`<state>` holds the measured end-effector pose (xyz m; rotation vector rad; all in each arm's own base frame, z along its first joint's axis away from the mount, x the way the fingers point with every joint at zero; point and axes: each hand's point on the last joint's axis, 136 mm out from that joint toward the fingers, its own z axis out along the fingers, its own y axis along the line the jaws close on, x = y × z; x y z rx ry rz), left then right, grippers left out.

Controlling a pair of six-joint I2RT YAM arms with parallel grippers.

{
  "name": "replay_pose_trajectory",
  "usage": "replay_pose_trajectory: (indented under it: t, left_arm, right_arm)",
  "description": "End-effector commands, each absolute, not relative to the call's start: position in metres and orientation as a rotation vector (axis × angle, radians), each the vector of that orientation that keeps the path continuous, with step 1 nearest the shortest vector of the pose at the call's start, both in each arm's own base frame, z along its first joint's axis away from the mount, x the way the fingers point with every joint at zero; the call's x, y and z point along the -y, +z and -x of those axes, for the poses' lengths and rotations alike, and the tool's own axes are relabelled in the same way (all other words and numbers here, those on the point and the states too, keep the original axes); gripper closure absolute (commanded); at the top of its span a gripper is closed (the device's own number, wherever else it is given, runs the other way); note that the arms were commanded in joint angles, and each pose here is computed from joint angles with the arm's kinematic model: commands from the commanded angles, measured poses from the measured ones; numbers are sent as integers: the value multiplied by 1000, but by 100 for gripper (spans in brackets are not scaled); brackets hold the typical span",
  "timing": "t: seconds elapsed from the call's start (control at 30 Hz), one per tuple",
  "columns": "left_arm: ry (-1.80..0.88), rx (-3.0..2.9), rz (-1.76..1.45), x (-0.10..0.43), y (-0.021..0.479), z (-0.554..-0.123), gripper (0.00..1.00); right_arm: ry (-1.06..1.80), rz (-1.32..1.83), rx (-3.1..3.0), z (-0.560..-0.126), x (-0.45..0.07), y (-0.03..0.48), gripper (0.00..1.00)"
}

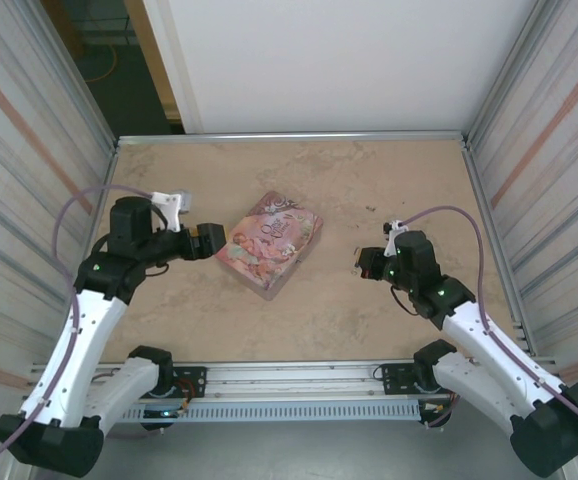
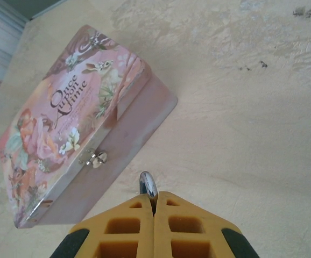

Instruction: Unlock a padlock with a key

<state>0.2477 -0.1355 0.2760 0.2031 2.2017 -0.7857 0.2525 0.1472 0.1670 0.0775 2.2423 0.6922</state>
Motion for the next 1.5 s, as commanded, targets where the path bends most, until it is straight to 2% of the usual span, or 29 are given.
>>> replay_pose_trajectory:
  t: [0.0,0.1,0.27,0.9,1.07,1.47]
  left_arm:
    - [-587,-2167,-402,121,283,-237,14]
    - [-541,-2107,-521,122,288,-231,6]
    - [-552,-2023,-695,137,283,-220,1]
    - [-585,-2071,-625,141,220,-232,1]
    - [-520,-2137,-605,132,203,-233,1]
    - [-428,-2126,-579,119,198,-234,1]
  right_arm:
    - [682,-29,-2287,-244,-149,171,100]
    - [688,-17,-2309,-240,-151,172,100]
    - [684,-22,-2391,-235,-153,170,100]
    - [643,31,-2657,-190,-161,145,100]
    - [623,51,-2721,-183,-167,129,100]
    - [584,125,-2828,-181,-191,89,100]
